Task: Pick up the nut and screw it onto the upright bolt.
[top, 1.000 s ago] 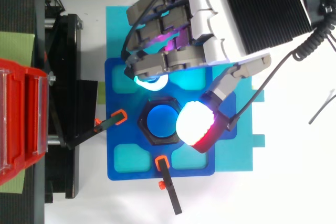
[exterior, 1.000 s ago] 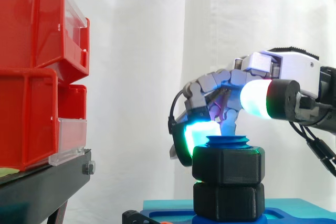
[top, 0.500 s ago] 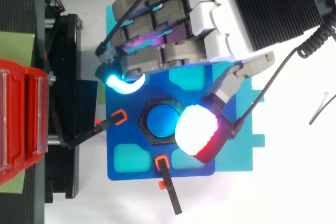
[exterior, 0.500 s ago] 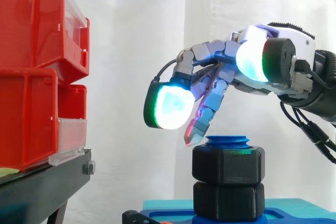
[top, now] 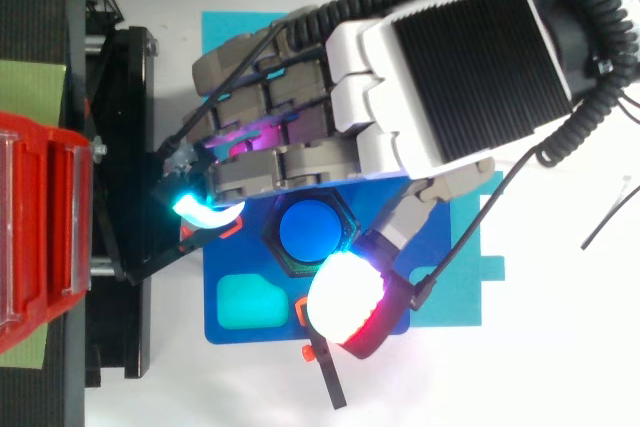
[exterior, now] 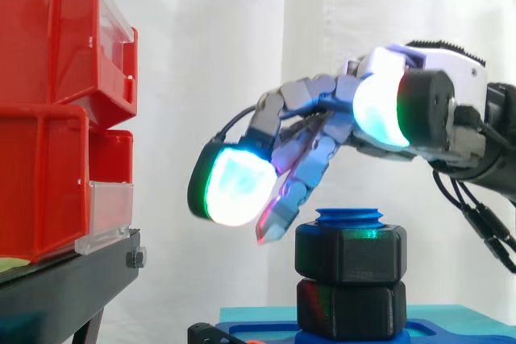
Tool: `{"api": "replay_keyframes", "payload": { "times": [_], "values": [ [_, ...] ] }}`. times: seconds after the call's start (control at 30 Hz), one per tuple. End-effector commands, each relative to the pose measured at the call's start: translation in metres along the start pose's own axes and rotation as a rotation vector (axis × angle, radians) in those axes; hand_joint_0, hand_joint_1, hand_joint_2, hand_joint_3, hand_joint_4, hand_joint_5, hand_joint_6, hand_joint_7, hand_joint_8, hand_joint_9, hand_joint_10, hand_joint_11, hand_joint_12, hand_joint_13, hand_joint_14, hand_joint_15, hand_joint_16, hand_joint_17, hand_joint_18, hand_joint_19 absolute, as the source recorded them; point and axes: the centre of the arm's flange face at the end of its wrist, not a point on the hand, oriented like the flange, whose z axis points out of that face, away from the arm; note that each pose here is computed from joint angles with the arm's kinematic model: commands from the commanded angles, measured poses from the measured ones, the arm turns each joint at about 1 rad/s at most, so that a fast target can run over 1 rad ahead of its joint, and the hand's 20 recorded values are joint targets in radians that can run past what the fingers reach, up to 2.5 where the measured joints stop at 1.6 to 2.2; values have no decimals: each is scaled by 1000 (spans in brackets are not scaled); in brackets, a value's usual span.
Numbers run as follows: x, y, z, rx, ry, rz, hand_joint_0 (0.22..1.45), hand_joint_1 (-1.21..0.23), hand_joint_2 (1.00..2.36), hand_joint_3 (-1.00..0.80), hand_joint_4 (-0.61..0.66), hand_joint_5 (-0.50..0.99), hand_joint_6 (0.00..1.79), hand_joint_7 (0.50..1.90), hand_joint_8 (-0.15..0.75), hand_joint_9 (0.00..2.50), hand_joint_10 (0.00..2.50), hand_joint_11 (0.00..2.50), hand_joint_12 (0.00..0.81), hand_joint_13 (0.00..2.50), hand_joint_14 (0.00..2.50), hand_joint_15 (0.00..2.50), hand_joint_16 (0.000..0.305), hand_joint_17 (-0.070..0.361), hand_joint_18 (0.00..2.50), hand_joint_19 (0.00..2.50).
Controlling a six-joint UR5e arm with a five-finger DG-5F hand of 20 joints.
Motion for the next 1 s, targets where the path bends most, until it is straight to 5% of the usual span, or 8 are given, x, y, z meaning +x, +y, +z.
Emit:
{"api": "replay_keyframes", "payload": {
  "times": [0.0,0.17,0.6,0.97],
  "values": [
    [7,1,0,4,9,5,525,-72,1000,-500,241,-72,503,755,232,1045,0,0,234,718,0,0,32,71,542,222],
    [8,4,2,2,12,11,524,-75,1000,-500,241,-72,503,764,234,1036,0,0,240,712,0,0,32,71,531,229],
    [18,13,-1,19,73,38,526,-85,1000,-500,270,-51,504,912,247,1034,0,0,245,709,0,0,31,71,524,230],
    [19,15,-1,19,80,42,529,-92,1000,-500,245,-32,505,1068,256,1040,0,0,249,719,0,0,31,69,527,196]
  ]
}}
